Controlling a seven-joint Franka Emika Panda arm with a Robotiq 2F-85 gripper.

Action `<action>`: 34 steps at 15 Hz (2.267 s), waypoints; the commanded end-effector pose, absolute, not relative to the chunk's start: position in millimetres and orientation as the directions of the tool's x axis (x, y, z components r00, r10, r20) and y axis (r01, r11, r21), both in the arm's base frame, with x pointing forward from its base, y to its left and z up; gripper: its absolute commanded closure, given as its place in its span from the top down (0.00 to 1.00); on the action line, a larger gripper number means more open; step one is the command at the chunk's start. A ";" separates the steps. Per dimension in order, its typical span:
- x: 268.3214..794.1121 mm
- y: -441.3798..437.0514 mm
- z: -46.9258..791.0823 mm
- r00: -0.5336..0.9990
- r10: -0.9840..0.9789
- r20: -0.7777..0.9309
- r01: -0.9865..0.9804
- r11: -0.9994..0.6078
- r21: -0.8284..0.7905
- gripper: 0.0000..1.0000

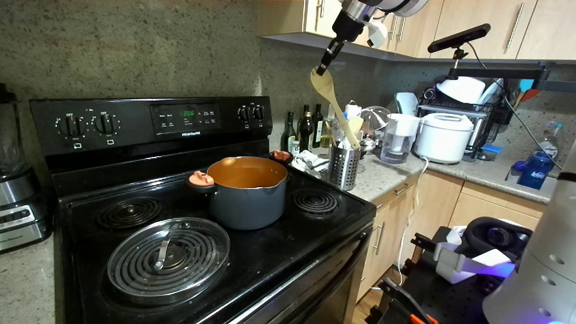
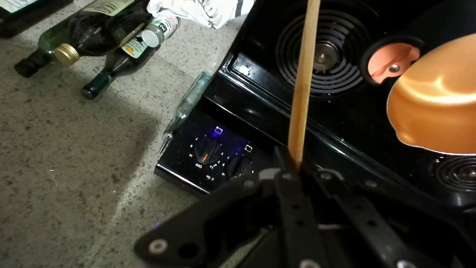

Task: Pick up a wooden spatula from the holder and put it inside the pot on the stove

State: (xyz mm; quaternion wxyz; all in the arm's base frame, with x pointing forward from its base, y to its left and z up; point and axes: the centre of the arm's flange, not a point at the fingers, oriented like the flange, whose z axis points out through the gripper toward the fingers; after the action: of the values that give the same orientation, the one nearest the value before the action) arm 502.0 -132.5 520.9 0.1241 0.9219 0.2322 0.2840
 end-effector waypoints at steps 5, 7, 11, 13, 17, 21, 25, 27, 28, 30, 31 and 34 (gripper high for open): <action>504.6 -116.3 521.2 0.696 0.522 0.493 0.375 -0.850 0.370 0.02; 506.7 -103.8 523.4 0.679 0.540 0.498 0.394 -0.840 0.374 0.02; 508.6 -80.7 527.2 0.644 0.573 0.508 0.432 -0.819 0.376 0.02; 508.6 -71.9 526.5 0.632 0.581 0.514 0.450 -0.814 0.367 0.02; 509.0 -49.6 519.2 0.608 0.585 0.537 0.487 -0.809 0.329 0.02; 504.0 -10.4 514.5 0.539 0.650 0.536 0.573 -0.749 0.332 0.02; 498.8 24.5 515.9 0.474 0.705 0.527 0.637 -0.688 0.347 0.02; 495.9 36.6 516.7 0.444 0.723 0.529 0.659 -0.664 0.353 0.02; 494.9 40.6 517.0 0.427 0.734 0.528 0.671 -0.649 0.359 0.02; 493.8 47.3 517.2 0.407 0.746 0.527 0.688 -0.630 0.361 0.02; 493.2 48.9 517.3 0.397 0.751 0.528 0.695 -0.622 0.361 0.02; 491.4 51.4 515.5 0.363 0.764 0.534 0.718 -0.594 0.362 0.02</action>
State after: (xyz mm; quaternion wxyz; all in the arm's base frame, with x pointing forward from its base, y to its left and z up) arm 501.9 53.4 516.8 0.0408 0.8403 0.4319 0.3250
